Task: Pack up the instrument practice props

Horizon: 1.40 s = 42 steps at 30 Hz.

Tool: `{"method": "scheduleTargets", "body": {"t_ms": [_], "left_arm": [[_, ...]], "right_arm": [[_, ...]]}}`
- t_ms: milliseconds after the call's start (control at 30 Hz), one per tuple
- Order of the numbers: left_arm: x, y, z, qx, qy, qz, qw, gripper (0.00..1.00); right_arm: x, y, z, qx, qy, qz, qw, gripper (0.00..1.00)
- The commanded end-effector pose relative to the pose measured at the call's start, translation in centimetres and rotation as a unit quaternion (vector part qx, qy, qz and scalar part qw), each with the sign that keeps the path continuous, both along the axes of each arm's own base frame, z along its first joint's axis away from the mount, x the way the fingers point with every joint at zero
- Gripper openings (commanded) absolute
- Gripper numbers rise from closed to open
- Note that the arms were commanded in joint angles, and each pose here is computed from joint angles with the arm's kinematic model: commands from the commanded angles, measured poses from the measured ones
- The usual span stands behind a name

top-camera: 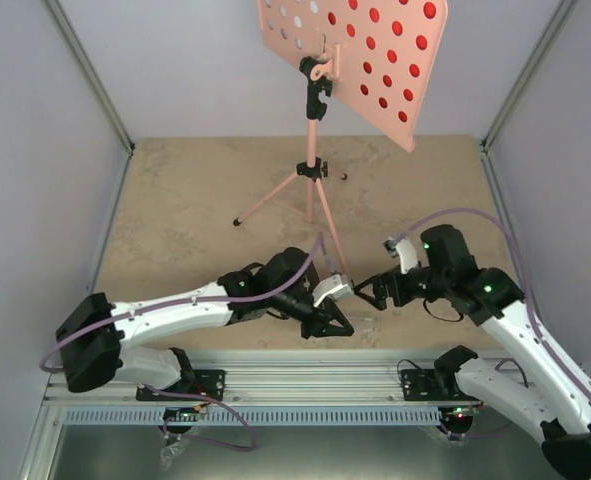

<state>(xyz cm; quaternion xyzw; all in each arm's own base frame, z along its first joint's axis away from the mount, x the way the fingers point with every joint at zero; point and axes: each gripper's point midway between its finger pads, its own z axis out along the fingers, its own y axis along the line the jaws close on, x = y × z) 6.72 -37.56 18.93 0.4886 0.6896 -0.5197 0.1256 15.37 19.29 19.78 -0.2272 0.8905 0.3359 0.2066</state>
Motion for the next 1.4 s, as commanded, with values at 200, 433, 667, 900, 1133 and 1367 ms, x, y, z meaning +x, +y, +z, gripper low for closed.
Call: {"method": "scheduleTargets", "body": {"t_ms": [200,433,667,900,1133,1367], "left_arm": [[6.2,0.4,9.8,-0.195,0.053,0.255,0.946,0.0],[7.3,3.2,14.3,-0.302,0.099,0.31,0.896,0.0],[6.7,5.8,16.8,-0.354,0.104,0.316,0.874,0.0],[5.7,5.9,18.3,-0.377,0.101,0.288,0.875,0.0],[4.9,5.7,19.0,-0.386,0.087,0.261,0.88,0.0],[4.6,5.8,19.1,-0.387,0.08,0.256,0.882,0.0]], "right_arm": [[5.0,-1.4,8.8,0.193,-0.151,-0.161,0.956,0.98],[3.0,-2.4,12.5,0.356,-0.199,-0.176,0.896,0.98],[0.6,-1.6,15.2,0.418,-0.215,-0.112,0.875,0.98],[0.3,0.4,16.7,0.465,-0.197,-0.069,0.86,0.98],[-0.3,4.3,18.3,0.466,-0.184,-0.036,0.865,0.98],[0.7,7.1,18.1,0.449,-0.159,-0.043,0.878,0.93]]}}
